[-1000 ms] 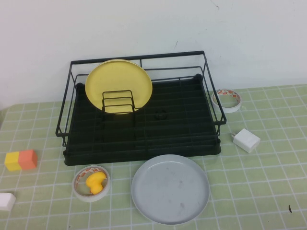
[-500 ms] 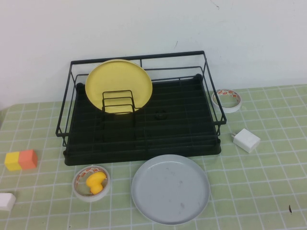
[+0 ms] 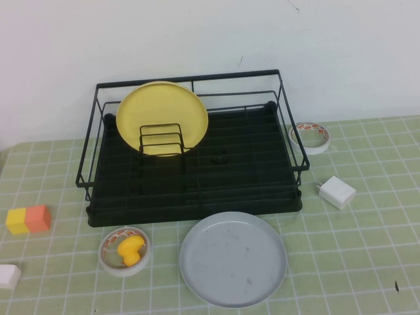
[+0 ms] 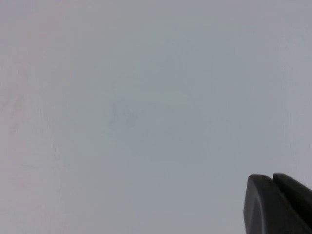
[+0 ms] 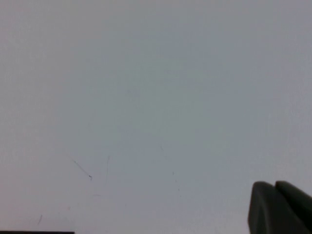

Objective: Place plate on rack

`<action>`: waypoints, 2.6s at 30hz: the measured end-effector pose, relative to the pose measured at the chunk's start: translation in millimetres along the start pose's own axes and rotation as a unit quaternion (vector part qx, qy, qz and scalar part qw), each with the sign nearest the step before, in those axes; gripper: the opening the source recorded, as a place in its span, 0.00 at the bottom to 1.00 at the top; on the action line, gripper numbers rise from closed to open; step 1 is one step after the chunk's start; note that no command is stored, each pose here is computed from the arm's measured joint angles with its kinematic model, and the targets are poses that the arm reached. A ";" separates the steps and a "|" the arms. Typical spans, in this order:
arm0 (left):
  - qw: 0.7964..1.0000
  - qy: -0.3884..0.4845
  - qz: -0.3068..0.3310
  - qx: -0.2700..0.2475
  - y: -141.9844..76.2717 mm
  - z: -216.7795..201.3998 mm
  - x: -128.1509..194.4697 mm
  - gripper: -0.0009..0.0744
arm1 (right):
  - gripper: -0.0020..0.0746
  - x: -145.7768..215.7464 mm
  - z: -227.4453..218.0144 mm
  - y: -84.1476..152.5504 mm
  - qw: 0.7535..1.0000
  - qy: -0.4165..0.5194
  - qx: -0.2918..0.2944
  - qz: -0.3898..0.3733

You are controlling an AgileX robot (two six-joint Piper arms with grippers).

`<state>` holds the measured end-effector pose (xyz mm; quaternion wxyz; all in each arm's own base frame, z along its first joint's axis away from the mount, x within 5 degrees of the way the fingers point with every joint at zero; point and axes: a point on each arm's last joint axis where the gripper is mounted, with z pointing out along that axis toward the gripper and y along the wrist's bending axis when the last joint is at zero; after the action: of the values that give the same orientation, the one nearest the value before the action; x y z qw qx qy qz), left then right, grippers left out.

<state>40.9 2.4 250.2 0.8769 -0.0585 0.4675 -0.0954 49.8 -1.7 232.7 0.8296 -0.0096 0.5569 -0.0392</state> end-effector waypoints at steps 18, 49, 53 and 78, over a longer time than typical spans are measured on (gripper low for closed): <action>0.949 0.314 0.018 -0.001 -22.4 50.8 -44.7 0.01 | 0.02 -51.6 35.0 0.5 0.952 0.302 -0.032 0.030; 0.823 0.565 -0.063 -0.023 -21.3 44.8 17.9 0.01 | 0.21 158.3 184.3 181.0 0.659 0.642 -0.381 0.091; 0.823 0.564 -0.064 -0.023 -21.4 44.9 17.9 0.01 | 0.40 185.1 195.4 189.4 0.651 0.658 -0.372 0.072; 0.811 0.570 -0.130 -0.017 -29.2 43.8 17.6 0.01 | 0.05 253.1 215.3 209.8 0.610 0.700 -0.360 0.092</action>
<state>83.6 -29.5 265.9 0.4316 -0.0693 0.8729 -0.2169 355.6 182.4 68.3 0.1164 -0.2259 0.9352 0.2467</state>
